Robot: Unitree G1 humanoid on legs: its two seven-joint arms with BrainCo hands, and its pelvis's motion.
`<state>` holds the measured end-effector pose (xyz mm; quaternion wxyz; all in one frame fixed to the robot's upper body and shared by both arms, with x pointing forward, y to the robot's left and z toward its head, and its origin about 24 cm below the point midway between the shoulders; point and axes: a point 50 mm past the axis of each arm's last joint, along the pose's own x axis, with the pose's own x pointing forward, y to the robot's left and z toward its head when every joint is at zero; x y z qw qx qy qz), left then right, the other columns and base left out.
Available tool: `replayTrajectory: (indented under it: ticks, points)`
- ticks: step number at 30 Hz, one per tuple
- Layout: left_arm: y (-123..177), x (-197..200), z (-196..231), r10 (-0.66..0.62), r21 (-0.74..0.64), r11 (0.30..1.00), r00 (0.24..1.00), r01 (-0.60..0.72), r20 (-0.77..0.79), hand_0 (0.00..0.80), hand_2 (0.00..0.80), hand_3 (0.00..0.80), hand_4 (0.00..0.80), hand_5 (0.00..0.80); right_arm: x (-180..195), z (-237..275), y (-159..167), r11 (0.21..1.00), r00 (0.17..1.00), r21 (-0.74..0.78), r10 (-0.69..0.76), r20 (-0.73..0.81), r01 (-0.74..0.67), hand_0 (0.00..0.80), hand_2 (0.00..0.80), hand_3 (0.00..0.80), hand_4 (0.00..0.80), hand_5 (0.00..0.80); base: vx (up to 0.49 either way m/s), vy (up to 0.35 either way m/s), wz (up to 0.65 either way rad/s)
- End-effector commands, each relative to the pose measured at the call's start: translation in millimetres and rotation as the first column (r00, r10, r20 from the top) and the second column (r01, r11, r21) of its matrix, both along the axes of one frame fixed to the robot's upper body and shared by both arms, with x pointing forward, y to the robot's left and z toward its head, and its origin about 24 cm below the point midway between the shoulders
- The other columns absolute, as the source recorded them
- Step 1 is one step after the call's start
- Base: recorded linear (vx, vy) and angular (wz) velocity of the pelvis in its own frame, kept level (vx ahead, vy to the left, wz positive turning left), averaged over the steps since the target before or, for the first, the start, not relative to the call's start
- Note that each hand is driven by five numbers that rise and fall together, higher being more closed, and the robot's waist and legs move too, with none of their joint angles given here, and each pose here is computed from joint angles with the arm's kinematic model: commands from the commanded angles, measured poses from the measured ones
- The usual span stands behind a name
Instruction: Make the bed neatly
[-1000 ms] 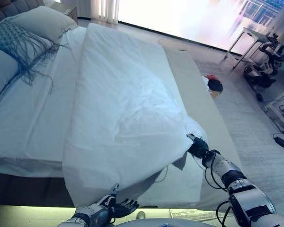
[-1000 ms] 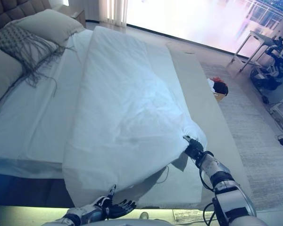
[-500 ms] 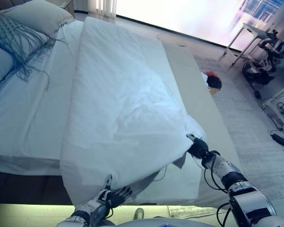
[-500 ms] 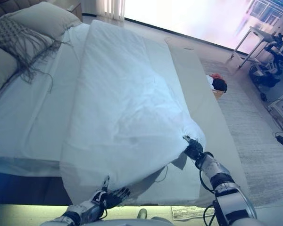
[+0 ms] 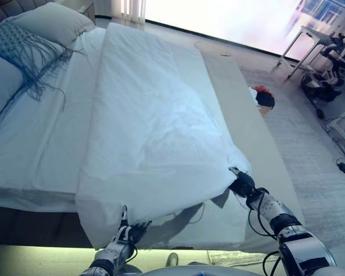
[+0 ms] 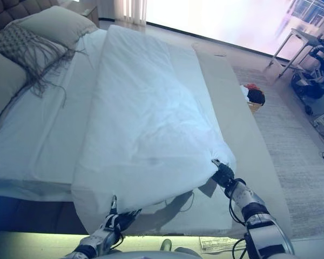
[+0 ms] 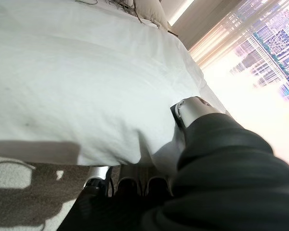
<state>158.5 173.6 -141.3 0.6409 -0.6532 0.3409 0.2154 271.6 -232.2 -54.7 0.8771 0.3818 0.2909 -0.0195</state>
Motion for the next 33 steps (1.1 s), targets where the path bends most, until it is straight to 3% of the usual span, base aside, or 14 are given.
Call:
replayTrajectory:
  ticks: [1, 20, 27, 33]
  points:
    - [5, 21, 8, 0.041, 0.029, 0.999, 0.996, -0.044, 0.079, 0.8, 0.8, 0.8, 0.8, 0.8, 17, 28, -27, 0.997, 0.985, -0.009, -0.072, 0.155, 0.074, 0.8, 0.8, 0.8, 0.8, 0.8, -0.014, 0.052, 0.12]
    - [43, 11, 6, 0.1, 0.152, 0.983, 0.994, -0.107, 0.049, 0.8, 0.8, 0.8, 0.8, 0.8, -30, -14, -38, 0.996, 1.0, -0.09, 0.019, -0.011, -0.02, 0.8, 0.8, 0.8, 0.8, 0.8, -0.017, 0.075, 0.05]
    - [68, 1, 7, 0.137, 0.245, 0.96, 0.99, -0.137, 0.02, 0.8, 0.8, 0.8, 0.8, 0.8, -60, -38, -34, 0.983, 0.98, -0.11, 0.13, -0.152, -0.148, 0.8, 0.8, 0.8, 0.8, 0.8, -0.042, 0.047, 0.08]
    - [95, -8, 10, 0.224, 0.32, 0.922, 0.974, -0.216, 0.012, 0.8, 0.8, 0.8, 0.8, 0.8, -88, -60, -19, 0.982, 0.945, -0.037, 0.167, -0.282, -0.185, 0.8, 0.8, 0.8, 0.8, 0.8, -0.044, 0.085, 0.07]
